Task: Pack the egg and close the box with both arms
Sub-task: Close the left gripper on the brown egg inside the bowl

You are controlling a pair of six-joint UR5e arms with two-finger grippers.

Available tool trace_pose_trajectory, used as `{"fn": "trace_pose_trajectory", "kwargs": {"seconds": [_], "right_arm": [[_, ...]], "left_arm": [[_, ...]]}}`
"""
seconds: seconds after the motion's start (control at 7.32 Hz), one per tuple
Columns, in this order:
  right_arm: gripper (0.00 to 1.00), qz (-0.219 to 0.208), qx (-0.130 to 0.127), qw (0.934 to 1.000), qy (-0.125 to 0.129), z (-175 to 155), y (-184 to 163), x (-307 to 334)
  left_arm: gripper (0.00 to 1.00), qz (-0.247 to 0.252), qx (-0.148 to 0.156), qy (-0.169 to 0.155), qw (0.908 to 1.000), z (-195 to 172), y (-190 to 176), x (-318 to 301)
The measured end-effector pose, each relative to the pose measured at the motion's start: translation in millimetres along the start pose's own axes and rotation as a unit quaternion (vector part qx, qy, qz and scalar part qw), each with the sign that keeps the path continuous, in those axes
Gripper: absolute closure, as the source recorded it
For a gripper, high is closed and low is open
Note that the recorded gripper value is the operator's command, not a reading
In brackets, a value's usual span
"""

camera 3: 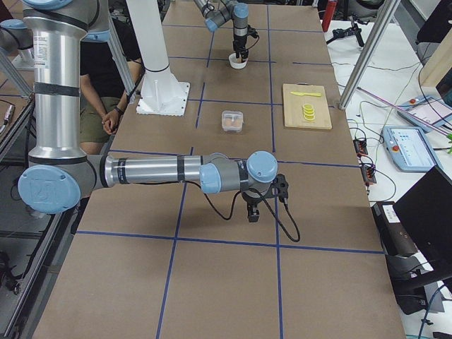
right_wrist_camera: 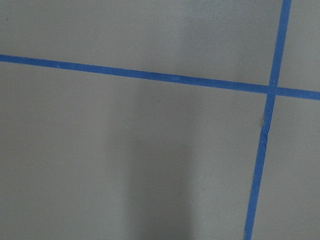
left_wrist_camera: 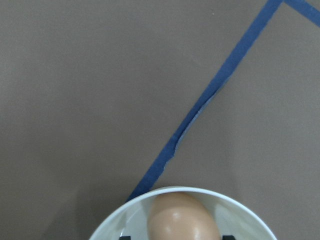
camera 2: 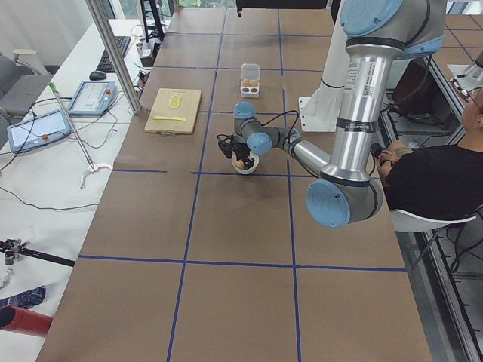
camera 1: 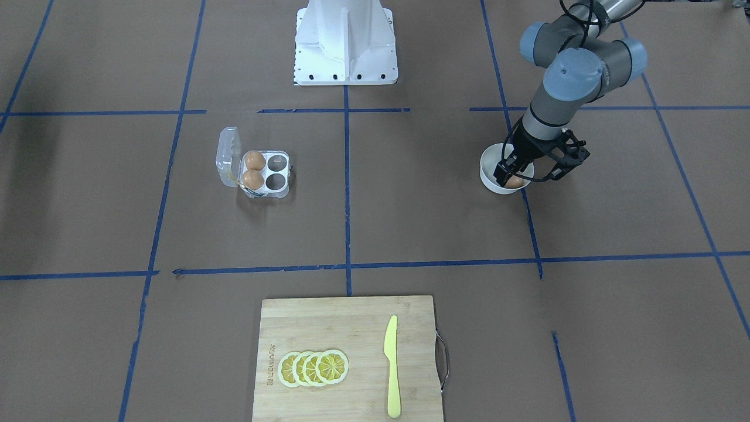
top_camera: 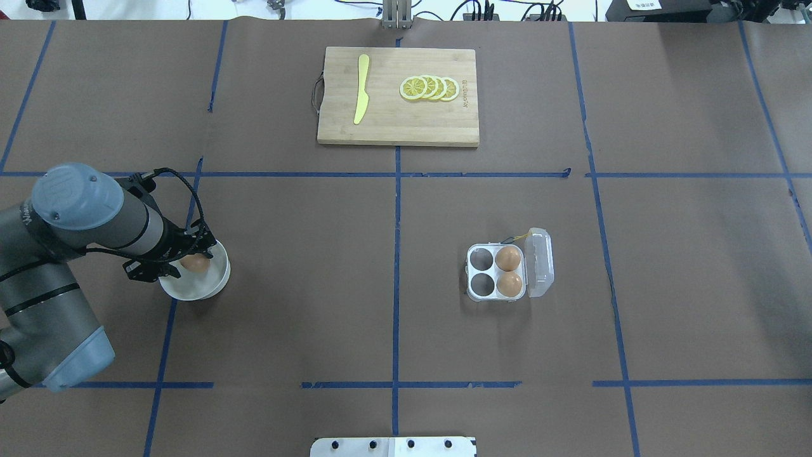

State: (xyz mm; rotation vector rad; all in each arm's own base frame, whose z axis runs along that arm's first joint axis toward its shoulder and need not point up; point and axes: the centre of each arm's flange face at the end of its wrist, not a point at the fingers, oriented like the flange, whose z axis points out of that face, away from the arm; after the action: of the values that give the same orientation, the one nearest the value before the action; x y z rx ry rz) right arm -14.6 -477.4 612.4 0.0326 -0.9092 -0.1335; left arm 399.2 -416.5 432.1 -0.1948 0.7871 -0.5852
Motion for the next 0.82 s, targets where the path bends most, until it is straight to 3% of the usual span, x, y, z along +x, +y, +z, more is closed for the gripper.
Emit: {"fn": "trace_pose_trajectory", "kwargs": {"seconds": [0.55, 0.82], "right_arm": [[0.00, 0.000, -0.003, 1.0000, 0.000, 3.2, -0.1, 0.5], [0.00, 0.000, -0.003, 1.0000, 0.000, 3.6, -0.1, 0.3]], "left_arm": [[0.38, 0.000, 0.000, 0.000, 1.0000, 0.3, -0.2, -0.1], [0.56, 0.000, 0.000, 0.000, 1.0000, 0.2, -0.1, -0.1]]}}
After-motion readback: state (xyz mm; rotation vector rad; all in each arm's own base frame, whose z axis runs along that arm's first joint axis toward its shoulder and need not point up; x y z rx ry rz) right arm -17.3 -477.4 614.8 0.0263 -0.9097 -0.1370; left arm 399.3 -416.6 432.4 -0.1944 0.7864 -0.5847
